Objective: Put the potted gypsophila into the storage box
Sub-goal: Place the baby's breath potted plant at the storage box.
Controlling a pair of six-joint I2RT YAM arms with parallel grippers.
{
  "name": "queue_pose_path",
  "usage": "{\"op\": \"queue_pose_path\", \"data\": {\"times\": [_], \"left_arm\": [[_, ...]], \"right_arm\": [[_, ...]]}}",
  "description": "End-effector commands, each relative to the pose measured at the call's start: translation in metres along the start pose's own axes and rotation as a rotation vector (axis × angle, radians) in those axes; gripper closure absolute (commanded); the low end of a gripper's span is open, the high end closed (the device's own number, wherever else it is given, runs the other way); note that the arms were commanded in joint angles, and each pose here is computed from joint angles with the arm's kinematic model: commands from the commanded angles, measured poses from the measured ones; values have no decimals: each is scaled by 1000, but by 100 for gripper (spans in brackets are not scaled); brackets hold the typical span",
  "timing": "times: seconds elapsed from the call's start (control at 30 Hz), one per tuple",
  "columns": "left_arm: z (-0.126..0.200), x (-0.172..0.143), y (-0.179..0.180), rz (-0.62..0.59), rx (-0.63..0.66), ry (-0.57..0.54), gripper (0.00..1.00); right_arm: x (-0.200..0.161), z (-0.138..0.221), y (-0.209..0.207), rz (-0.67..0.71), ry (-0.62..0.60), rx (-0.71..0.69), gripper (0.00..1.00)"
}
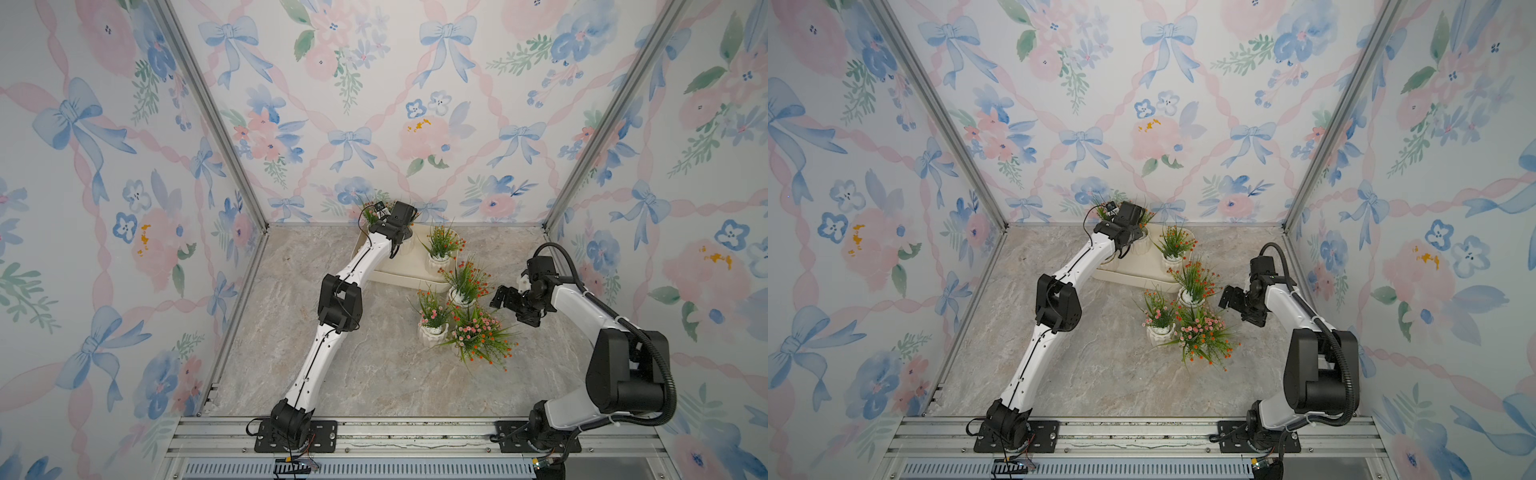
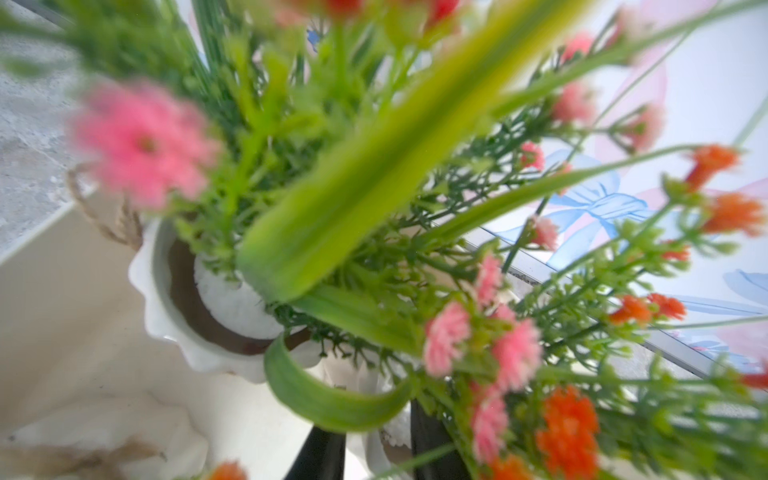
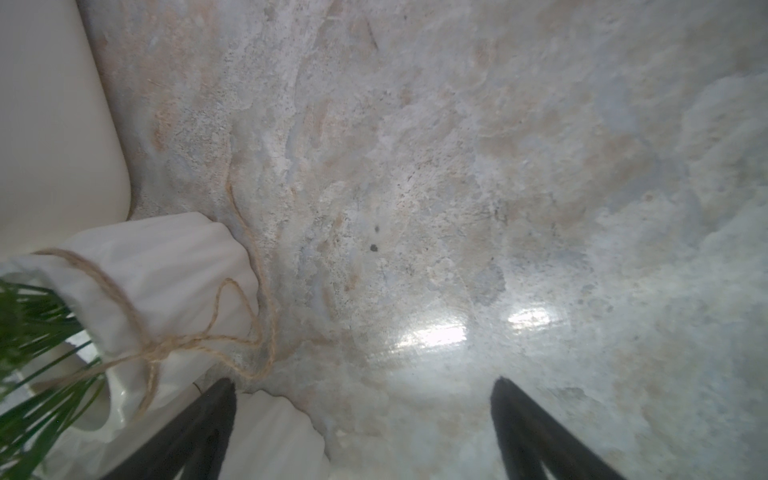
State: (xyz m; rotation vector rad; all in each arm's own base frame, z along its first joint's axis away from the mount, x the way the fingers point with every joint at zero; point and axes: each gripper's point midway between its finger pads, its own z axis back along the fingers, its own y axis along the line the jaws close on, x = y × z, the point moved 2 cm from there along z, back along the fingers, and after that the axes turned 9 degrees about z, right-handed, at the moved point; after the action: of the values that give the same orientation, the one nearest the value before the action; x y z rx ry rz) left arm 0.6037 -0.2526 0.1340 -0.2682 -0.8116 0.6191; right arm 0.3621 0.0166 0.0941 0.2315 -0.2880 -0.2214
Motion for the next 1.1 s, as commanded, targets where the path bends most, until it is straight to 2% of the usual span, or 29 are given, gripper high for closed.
{"op": "queue_pose_path", "data": {"times": [0.0,0.1,0.2,0.5,0.73,0.9,1.07], "left_arm": [[17,19,-5,1,-10,-39,68],[32,27,-8,-9,-16,-50,60],[56,37,-17,-38,-33,-74,48],[148,56,-38,-167,-88,-144,4],[208,56,-1,-237,-59,-134,2],[240,26,46,-318,-26,-70,2],[254,-19,94,-392,-38,79,2]], "right_arm": [[-1,-7,-4,-2,25,-1,3],[-1,-5,-4,0,22,-2,3],[0,-1,-4,2,13,-6,3],[5,14,-1,-5,-17,-11,3],[18,42,17,13,-98,16,3],[13,48,25,19,-111,16,3],[8,59,35,41,-137,30,3]]}}
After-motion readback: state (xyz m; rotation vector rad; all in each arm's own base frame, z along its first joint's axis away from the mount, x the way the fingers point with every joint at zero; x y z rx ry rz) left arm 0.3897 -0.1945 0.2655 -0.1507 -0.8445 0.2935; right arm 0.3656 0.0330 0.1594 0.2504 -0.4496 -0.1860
